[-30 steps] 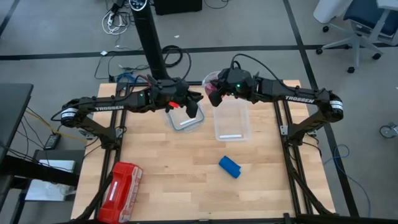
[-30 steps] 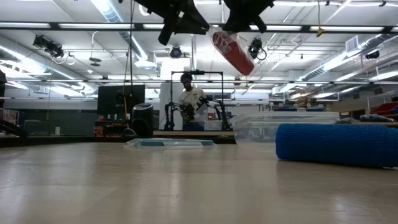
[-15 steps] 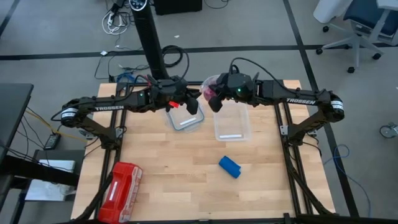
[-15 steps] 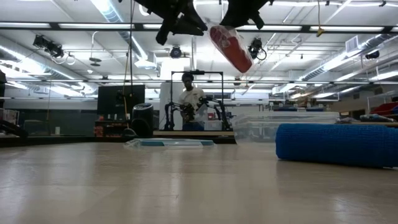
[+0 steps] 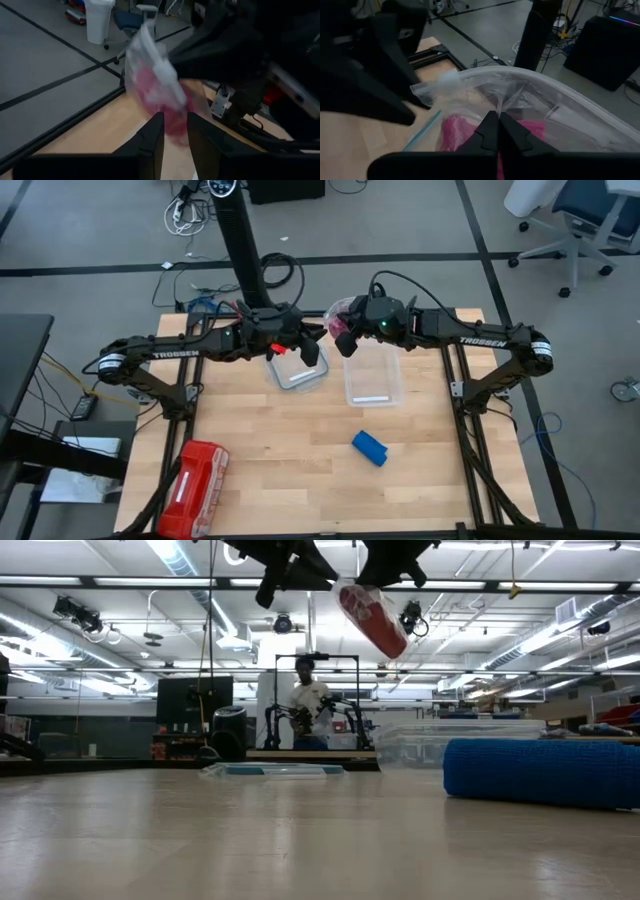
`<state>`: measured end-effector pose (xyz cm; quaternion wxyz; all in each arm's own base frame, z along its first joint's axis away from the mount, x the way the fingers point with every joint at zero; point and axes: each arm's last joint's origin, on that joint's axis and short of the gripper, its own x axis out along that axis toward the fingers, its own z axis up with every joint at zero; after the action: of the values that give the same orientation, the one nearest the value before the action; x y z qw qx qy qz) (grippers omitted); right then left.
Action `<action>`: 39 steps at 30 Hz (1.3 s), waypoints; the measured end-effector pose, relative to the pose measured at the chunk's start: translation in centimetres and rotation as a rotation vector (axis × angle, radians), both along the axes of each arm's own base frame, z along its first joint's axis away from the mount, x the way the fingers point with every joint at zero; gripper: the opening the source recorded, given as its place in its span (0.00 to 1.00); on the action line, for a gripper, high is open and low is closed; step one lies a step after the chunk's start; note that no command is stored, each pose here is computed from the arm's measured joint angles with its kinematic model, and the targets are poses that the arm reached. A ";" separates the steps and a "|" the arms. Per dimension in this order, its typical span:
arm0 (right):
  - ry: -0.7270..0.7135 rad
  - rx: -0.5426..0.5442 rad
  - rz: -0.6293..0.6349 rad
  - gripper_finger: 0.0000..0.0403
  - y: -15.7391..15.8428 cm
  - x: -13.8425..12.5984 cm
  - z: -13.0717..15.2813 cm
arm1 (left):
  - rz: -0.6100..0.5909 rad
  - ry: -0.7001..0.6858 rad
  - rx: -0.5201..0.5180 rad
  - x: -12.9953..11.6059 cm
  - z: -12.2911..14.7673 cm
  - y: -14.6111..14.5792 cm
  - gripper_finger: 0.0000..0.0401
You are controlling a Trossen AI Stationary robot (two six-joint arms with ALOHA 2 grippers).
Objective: Roll bandage
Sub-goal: Open the transparent zip bag
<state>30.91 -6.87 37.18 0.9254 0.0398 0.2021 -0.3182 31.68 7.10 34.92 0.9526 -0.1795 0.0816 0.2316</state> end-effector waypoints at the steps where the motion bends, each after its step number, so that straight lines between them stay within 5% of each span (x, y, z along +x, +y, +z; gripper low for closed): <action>1: 0.000 0.002 0.004 0.00 0.0 0.0 0.0 | 0.000 -0.008 0.004 0.0 0.1 0.0 0.22; 13: 0.010 0.000 0.037 0.00 0.3 0.1 0.0 | 0.092 -0.006 0.031 -0.1 0.2 0.3 0.20; 24: 0.043 -0.042 0.081 0.01 0.7 0.2 0.0 | 0.110 -0.045 0.034 0.0 0.5 0.3 0.01; 39: 0.158 -0.008 0.225 0.32 2.9 -0.1 -0.9 | 0.046 -0.038 0.014 0.0 0.4 0.4 0.00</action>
<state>30.77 -4.00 36.31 0.9365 -0.0118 0.2763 -0.2154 31.66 7.46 35.29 0.9497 -0.1789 0.0576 0.2504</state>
